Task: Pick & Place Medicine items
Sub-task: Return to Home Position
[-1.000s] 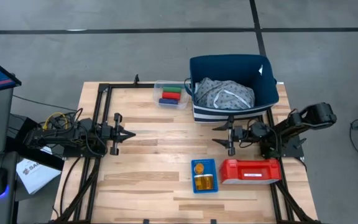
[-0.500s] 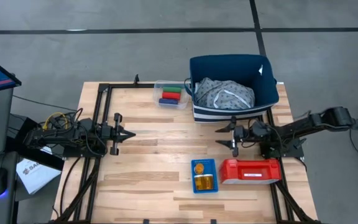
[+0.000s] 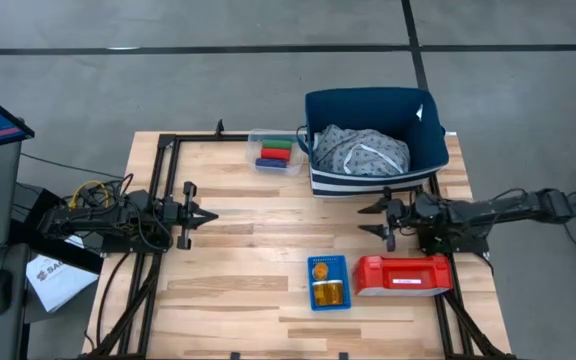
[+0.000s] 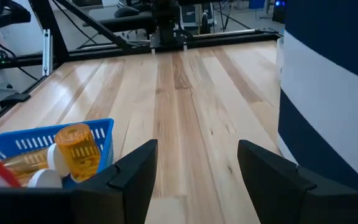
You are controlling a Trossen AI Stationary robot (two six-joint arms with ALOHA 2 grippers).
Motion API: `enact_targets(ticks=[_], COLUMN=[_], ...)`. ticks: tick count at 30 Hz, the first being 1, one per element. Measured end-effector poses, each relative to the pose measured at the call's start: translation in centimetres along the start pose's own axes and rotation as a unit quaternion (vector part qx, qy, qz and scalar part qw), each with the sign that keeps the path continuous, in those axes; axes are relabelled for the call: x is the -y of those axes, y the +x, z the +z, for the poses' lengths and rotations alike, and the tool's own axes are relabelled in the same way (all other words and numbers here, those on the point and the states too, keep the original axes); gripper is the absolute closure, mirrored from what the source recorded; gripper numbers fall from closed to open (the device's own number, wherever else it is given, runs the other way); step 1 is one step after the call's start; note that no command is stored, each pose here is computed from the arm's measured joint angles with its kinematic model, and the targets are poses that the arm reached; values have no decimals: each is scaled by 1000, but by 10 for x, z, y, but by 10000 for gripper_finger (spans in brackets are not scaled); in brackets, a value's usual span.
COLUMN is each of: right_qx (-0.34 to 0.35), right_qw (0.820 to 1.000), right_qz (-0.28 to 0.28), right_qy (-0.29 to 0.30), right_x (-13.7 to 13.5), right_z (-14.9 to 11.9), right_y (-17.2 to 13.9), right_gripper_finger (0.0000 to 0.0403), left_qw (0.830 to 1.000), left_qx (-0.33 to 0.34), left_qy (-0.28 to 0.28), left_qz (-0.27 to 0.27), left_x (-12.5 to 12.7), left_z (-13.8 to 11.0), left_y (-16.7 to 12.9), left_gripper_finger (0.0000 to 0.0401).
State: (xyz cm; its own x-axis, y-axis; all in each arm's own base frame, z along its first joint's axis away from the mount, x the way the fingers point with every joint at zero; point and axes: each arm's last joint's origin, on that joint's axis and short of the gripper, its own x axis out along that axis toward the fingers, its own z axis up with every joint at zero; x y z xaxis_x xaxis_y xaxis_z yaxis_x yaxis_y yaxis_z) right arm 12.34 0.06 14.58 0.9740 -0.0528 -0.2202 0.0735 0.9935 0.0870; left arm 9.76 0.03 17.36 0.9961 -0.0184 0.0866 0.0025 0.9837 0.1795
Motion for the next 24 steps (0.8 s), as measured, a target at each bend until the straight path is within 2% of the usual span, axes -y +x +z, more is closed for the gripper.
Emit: enact_targets(ticks=[4,7,15,20,24], right_qx=[-10,26,120,153,154], right_qw=[1000,1000,990,987,988], right_qz=[-1,10,-11,0,12], right_qy=[7,4,-71,-41,-25], right_x=[1,1,5,3,1], right_z=[-3,2,15,21,21], right_y=[-10,-16,-29,-31,-32], right_gripper_finger=[184,184,184,184,184], left_qw=[1000,1000,1000,1000,1000], left_qx=[0,0,0,0,-1], left_qy=[0,0,0,0,0], left_qz=[0,0,0,0,0], left_x=[0,0,0,0,0], left_z=[0,0,0,0,0], left_y=[0,0,0,0,1], left_gripper_finger=[401,401,401,401,401])
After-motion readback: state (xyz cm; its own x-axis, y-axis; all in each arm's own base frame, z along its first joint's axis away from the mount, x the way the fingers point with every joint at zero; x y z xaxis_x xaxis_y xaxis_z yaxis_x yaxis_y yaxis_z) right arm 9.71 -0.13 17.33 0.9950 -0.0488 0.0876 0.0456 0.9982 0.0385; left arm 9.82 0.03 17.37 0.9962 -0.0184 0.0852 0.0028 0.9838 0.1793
